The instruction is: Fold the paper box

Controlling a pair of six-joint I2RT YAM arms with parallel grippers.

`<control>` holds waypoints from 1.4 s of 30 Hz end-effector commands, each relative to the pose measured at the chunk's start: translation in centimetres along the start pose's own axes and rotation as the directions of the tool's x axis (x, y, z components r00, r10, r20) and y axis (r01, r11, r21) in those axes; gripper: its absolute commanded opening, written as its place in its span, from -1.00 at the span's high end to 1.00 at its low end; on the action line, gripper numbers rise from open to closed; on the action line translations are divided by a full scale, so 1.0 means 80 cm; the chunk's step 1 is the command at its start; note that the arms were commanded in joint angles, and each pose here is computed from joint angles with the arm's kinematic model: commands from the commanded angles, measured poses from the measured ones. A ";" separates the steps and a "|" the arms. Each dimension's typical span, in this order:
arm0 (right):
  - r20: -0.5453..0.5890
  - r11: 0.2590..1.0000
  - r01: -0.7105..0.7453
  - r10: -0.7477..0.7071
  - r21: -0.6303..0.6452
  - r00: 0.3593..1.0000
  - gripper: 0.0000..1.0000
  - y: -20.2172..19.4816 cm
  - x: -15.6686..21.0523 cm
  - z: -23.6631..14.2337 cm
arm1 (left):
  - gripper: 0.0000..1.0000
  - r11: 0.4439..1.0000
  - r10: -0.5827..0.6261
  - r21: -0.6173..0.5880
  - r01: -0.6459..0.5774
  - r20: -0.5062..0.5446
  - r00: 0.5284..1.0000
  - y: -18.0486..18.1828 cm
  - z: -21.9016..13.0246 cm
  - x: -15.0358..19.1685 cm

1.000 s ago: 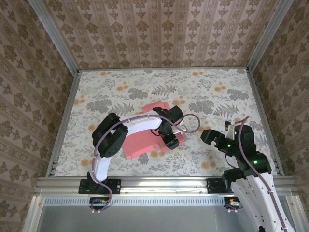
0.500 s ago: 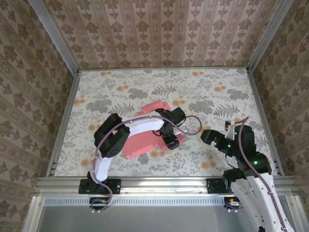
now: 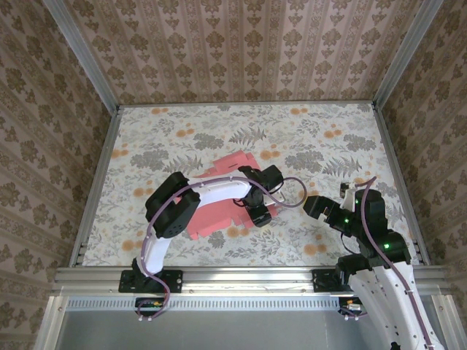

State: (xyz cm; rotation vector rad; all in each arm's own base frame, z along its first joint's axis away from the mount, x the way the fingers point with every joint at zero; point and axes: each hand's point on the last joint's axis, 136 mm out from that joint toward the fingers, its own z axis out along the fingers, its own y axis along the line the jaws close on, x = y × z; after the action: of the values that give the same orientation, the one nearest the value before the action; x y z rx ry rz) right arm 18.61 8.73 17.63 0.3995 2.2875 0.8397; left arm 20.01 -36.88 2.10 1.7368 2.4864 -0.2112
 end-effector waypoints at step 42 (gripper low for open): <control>-0.001 1.000 0.007 -0.007 -0.030 1.000 -1.00 0.006 0.003 -0.005 | -0.14 1.000 -0.002 -0.017 0.000 -0.103 0.995 -0.012 0.030 0.015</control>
State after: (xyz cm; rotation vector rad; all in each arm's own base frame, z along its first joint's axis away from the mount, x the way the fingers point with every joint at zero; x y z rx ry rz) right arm 18.56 8.66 17.79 0.4012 2.2774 0.8422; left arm 19.86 -37.17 1.91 1.7443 2.4980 -0.1731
